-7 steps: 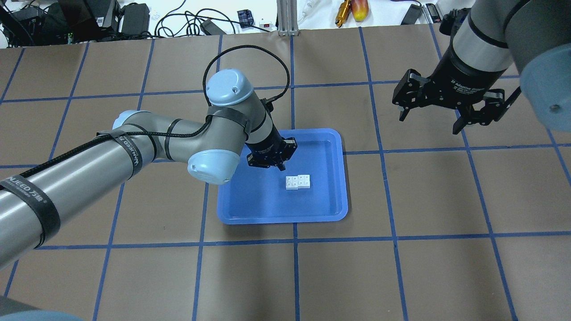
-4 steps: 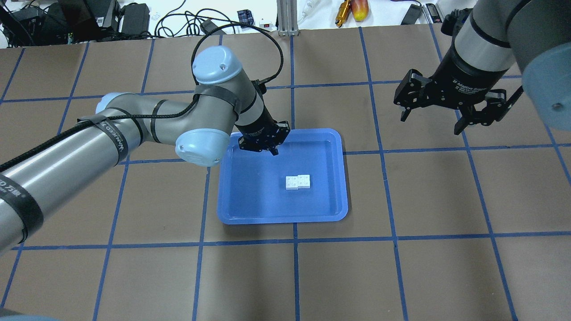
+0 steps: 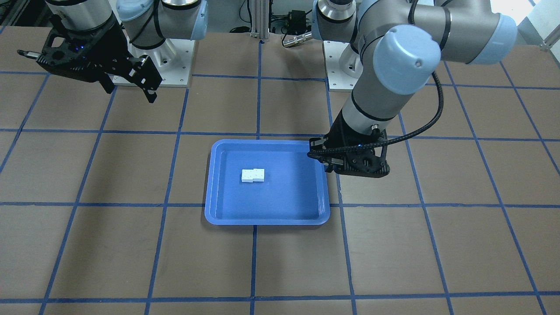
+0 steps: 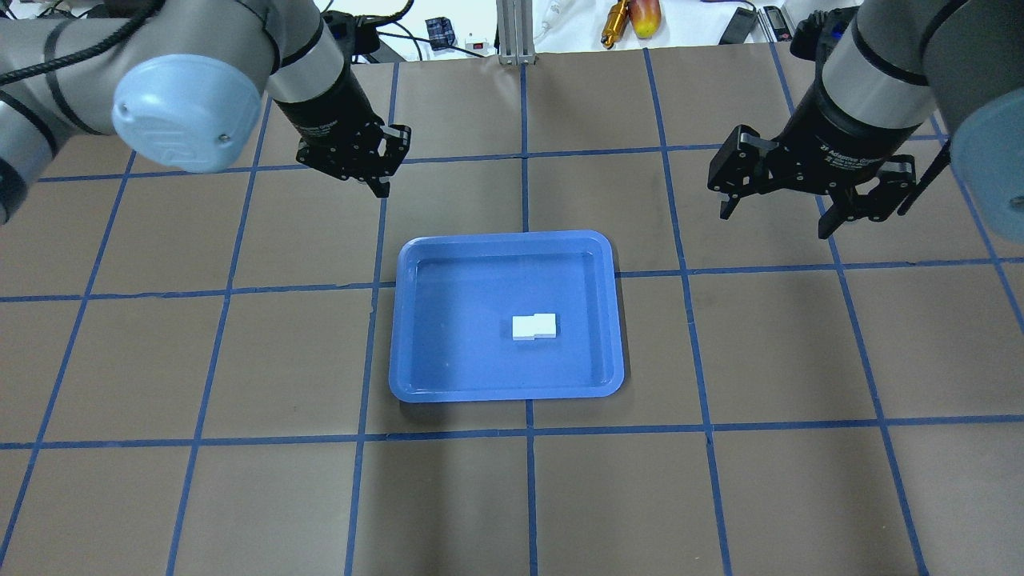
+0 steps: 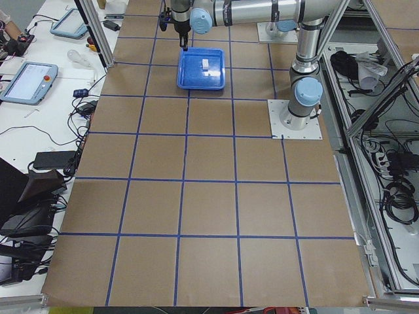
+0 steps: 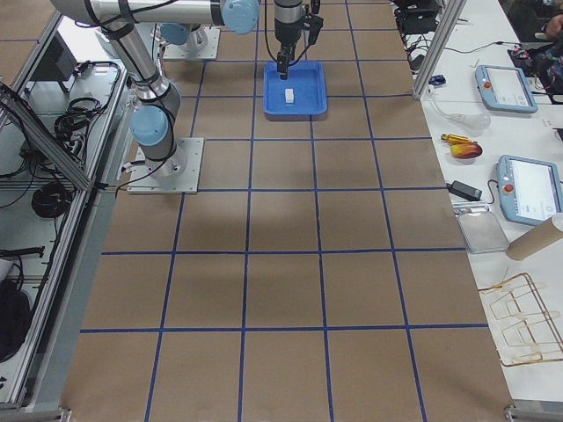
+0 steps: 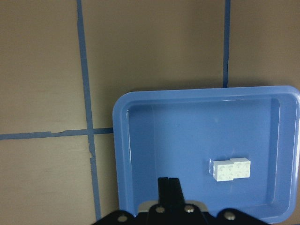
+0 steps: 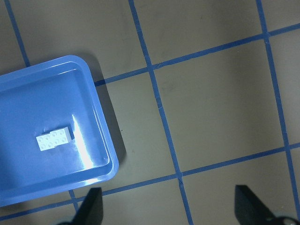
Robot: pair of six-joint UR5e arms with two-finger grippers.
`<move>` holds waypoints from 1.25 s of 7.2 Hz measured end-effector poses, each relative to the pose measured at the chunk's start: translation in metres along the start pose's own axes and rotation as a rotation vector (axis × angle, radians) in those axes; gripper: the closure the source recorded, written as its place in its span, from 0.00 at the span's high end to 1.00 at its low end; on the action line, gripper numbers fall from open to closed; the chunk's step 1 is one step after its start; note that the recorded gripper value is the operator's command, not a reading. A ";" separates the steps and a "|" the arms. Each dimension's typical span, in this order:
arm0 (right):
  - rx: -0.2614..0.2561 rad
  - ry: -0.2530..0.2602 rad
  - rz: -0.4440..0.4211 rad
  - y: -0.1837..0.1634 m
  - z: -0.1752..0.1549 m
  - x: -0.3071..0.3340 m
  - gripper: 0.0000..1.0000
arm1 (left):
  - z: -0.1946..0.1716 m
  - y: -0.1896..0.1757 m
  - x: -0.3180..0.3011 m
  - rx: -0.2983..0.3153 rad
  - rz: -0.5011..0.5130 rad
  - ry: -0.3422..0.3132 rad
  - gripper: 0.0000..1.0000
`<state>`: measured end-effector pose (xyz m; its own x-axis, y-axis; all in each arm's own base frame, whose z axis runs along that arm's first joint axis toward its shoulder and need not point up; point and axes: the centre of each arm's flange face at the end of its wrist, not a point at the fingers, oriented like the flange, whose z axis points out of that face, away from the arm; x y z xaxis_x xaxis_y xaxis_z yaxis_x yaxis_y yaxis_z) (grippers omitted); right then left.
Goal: Assemble white blocks and place on blue tray
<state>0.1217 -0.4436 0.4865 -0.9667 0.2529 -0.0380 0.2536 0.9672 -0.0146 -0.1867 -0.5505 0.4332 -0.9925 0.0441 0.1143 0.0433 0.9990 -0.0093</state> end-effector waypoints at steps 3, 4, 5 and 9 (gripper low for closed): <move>0.003 0.019 -0.041 0.000 0.000 0.002 1.00 | -0.056 0.039 -0.006 0.042 0.060 -0.063 0.91; 0.004 0.025 -0.049 0.000 0.000 0.002 1.00 | -0.069 0.045 -0.010 0.064 0.073 -0.097 1.00; 0.004 0.027 -0.051 0.000 0.000 0.003 1.00 | -0.078 0.050 -0.016 0.080 0.093 -0.133 1.00; 0.004 0.029 -0.053 0.000 0.001 0.003 1.00 | -0.101 0.060 -0.045 0.111 0.115 -0.157 1.00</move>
<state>0.1190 -0.4428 0.4859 -0.9793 0.2023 -0.0086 0.2025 0.9791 -0.0195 -0.1277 -0.4925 0.5278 -0.9878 0.1479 -0.0498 0.1530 0.9805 -0.1237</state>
